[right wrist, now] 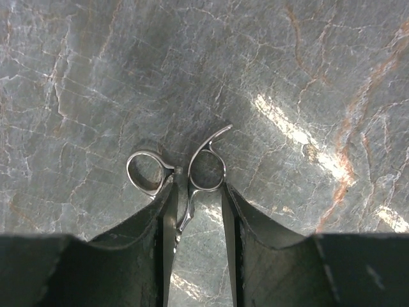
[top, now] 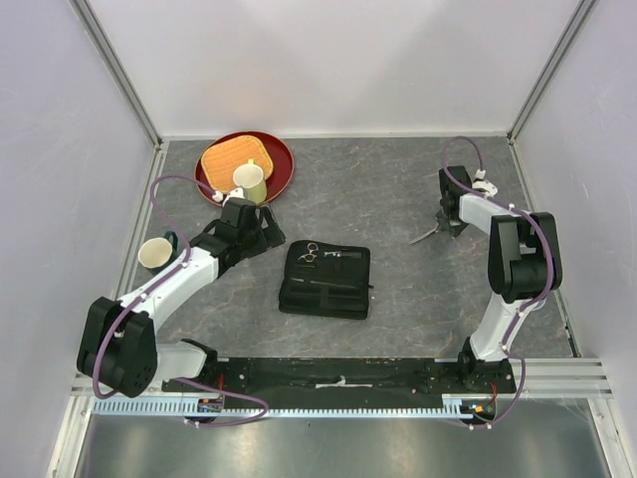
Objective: Sort the hair-cutting tools
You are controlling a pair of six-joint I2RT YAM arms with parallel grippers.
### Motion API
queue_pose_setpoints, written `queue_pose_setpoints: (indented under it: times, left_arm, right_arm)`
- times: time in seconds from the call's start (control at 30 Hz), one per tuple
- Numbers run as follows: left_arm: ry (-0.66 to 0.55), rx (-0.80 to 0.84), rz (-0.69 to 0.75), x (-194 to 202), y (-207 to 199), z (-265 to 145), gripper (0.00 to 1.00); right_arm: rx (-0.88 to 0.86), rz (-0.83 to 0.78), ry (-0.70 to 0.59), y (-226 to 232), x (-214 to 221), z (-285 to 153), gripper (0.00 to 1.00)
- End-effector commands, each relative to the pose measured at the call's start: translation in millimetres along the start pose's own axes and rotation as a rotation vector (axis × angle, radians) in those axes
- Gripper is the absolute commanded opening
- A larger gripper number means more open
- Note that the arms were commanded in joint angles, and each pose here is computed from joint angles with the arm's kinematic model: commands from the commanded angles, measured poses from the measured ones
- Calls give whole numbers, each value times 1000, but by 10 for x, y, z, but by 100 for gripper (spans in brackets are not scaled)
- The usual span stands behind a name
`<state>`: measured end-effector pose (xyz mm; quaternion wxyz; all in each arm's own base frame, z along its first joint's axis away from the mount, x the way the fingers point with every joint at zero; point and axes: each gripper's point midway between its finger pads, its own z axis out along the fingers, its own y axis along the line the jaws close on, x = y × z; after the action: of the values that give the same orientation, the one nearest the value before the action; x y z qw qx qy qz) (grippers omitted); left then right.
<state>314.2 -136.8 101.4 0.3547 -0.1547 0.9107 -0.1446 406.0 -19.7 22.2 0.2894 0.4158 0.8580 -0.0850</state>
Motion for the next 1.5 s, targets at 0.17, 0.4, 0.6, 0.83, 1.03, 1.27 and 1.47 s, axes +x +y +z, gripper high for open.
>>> queue_pose_setpoints:
  times: [0.17,0.4,0.6,0.83,1.03,1.27,1.47]
  left_arm:
    - [-21,36,-9,-89,-90,-9,96]
    - [-9,83,-1,-77,-176,-18,96]
    - [3,150,7,-57,-295,-14,96]
    - [25,182,5,-15,-351,-2,95]
    - [22,179,11,-8,-340,-6,95]
    - [23,171,10,-2,-320,10,95]
    - [29,178,12,1,-338,11,95]
  right_arm:
    - [13,51,41,-17,84,192,21]
    - [-59,47,33,121,-15,89,0]
    - [-150,57,9,221,-164,-188,0]
    - [-160,37,39,222,-84,-170,11]
    - [-124,25,79,192,62,-1,25]
    - [-108,17,119,200,183,116,28]
    - [-103,9,139,208,227,166,0]
